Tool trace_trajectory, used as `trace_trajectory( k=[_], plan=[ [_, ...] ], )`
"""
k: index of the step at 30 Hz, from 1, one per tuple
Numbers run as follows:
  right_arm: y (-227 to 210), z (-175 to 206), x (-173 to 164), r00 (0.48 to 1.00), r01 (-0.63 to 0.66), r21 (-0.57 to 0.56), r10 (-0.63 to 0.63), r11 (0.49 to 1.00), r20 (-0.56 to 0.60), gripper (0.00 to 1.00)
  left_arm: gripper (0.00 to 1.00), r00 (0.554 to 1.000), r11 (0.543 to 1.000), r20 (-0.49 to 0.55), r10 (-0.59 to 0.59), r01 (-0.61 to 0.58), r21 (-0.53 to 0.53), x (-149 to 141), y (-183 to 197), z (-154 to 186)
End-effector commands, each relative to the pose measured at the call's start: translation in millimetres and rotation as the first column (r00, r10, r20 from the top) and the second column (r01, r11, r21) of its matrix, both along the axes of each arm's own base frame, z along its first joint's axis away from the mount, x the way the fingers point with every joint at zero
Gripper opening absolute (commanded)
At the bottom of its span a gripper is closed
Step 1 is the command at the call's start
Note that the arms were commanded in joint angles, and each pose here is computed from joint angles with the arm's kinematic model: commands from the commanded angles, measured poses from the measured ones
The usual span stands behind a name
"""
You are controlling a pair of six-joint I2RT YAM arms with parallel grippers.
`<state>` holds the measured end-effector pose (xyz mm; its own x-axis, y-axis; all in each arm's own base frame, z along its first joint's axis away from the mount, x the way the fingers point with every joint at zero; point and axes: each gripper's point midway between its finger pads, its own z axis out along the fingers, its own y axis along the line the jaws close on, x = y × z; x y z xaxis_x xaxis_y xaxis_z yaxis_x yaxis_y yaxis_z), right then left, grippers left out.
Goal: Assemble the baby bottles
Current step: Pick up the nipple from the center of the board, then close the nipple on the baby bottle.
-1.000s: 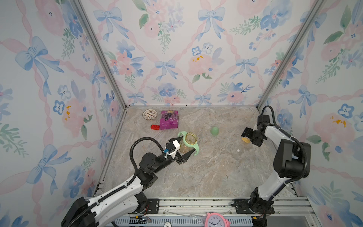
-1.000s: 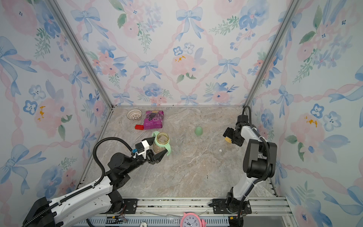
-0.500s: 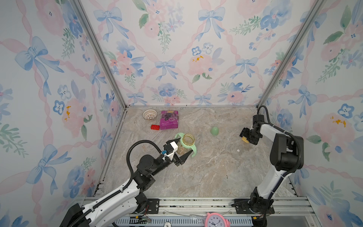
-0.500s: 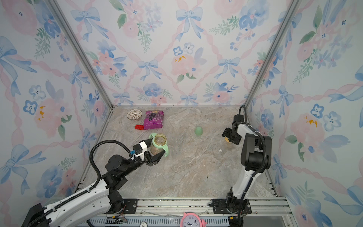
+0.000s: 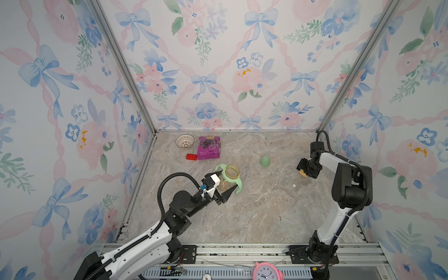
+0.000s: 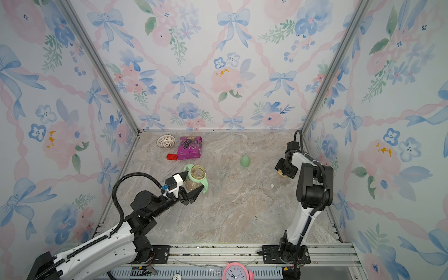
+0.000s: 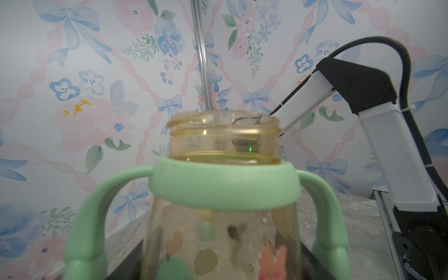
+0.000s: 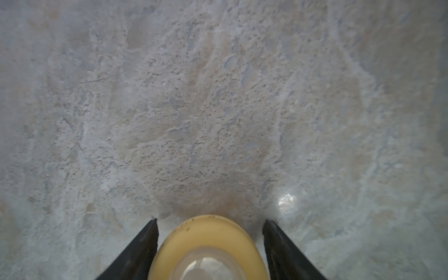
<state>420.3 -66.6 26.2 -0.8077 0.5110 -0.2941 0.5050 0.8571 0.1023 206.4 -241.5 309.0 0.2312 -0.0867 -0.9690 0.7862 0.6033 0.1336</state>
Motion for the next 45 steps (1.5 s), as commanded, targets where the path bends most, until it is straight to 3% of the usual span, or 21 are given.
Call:
trace_trajectory(
  k=[1, 8, 13, 22, 28, 34, 39, 45],
  plan=[
    [6, -7, 3, 1.0, -0.021, -0.001, 0.021, 1.0, -0.024, 0.66, 0.4, 1.0, 1.0, 0.013, 0.003, -0.002, -0.026, -2, 2, 6],
    [6, -10, -4, 0.999, -0.018, -0.005, 0.018, 1.0, -0.034, 0.64, 0.4, 1.0, 1.0, 0.008, 0.007, -0.007, -0.018, -1, 2, 5],
    [10, 0, -7, 1.0, -0.019, -0.001, 0.019, 1.0, -0.007, 0.56, 0.4, 1.0, 1.0, 0.006, 0.006, -0.006, -0.016, 0, 1, 4],
    [43, 84, -17, 0.978, -0.134, -0.017, 0.135, 0.991, 0.16, 0.51, 0.4, 0.999, 1.0, 0.04, -0.005, 0.005, -0.02, 3, -6, 10],
    [96, 178, -31, 0.882, -0.319, -0.043, 0.313, 0.947, 0.353, 0.49, 0.39, 0.997, 0.999, 0.071, -0.014, 0.017, -0.046, 14, -16, 16],
    [166, 262, -55, 0.711, -0.541, -0.119, 0.528, 0.833, 0.464, 0.49, 0.38, 0.994, 0.994, 0.09, -0.056, 0.063, -0.084, 28, -31, 22],
    [211, 323, -77, 0.574, -0.642, -0.135, 0.59, 0.755, 0.568, 0.49, 0.38, 0.992, 0.991, 0.106, -0.072, 0.083, -0.104, 39, -43, 23],
    [249, 377, -101, 0.45, -0.725, -0.136, 0.613, 0.675, 0.649, 0.49, 0.38, 0.992, 0.987, 0.092, -0.091, 0.102, -0.121, 46, -52, 18]
  ],
)
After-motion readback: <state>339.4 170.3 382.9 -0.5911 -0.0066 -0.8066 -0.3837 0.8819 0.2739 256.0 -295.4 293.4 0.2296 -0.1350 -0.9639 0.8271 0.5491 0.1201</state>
